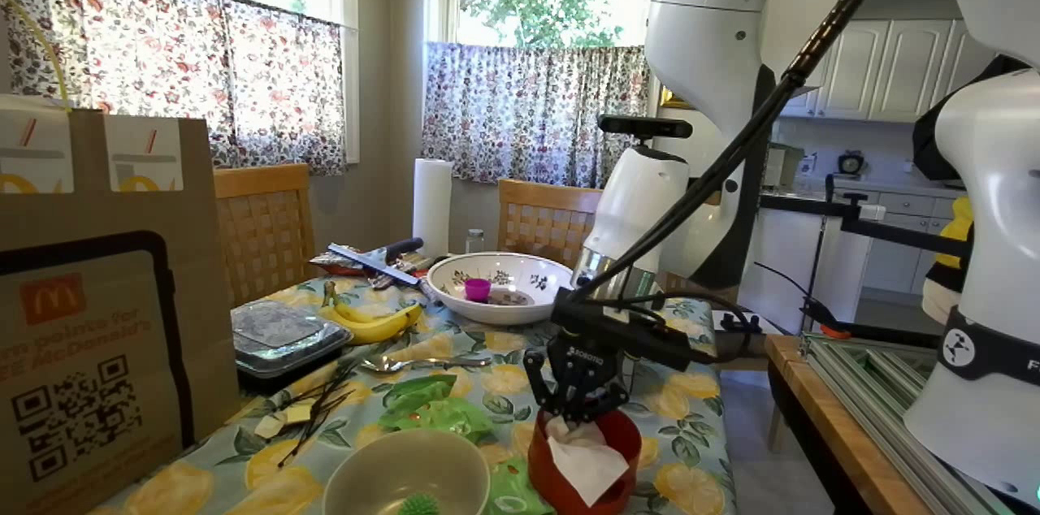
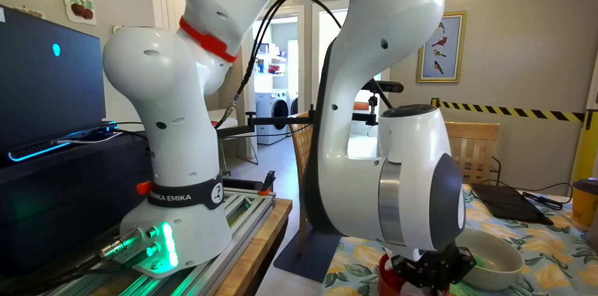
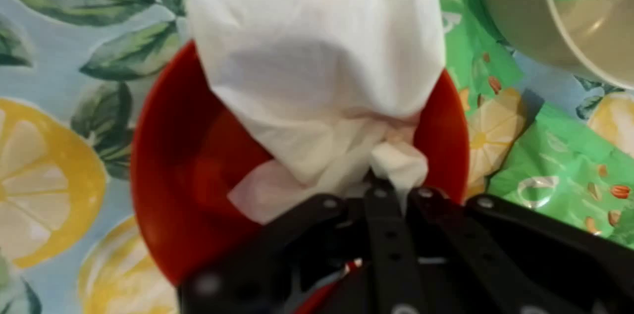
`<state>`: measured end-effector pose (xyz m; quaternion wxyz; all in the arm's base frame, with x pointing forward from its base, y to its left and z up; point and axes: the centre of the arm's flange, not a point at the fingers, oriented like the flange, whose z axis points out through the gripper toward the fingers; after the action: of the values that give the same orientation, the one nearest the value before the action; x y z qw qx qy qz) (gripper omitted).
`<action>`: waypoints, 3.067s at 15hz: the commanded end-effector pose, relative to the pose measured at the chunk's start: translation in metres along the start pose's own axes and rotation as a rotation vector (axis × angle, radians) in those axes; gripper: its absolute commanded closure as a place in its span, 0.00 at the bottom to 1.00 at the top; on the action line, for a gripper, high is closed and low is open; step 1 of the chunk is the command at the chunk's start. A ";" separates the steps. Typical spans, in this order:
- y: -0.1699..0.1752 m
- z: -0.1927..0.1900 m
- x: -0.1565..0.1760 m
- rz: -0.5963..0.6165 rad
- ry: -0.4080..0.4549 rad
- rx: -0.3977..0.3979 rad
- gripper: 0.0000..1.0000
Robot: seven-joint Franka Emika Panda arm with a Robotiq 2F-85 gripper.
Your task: Shift the orange bowl to the left, then wipe it with a tissue
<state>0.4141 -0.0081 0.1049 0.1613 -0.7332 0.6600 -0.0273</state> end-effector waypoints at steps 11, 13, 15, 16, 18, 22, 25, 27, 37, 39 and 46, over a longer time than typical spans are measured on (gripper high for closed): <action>0.026 0.000 -0.037 -0.117 -0.101 -0.150 0.99; 0.036 -0.005 -0.032 -0.080 -0.057 -0.147 0.99; 0.035 -0.009 -0.023 -0.046 -0.021 -0.114 0.99; 0.032 -0.010 -0.018 -0.032 -0.005 -0.101 0.99; 0.023 -0.013 -0.006 -0.001 0.031 -0.084 0.99; 0.011 -0.017 0.009 0.064 0.085 -0.053 0.99; 0.002 -0.017 0.018 0.111 0.117 -0.033 0.99; -0.007 -0.017 0.020 0.116 0.109 -0.011 0.99; -0.008 -0.013 -0.007 0.010 0.021 -0.019 0.99; 0.006 -0.013 -0.015 -0.023 0.005 -0.060 0.99; 0.030 -0.025 -0.004 0.018 0.087 -0.049 0.99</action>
<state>0.3809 -0.0023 0.1015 0.1134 -0.7527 0.6484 -0.0142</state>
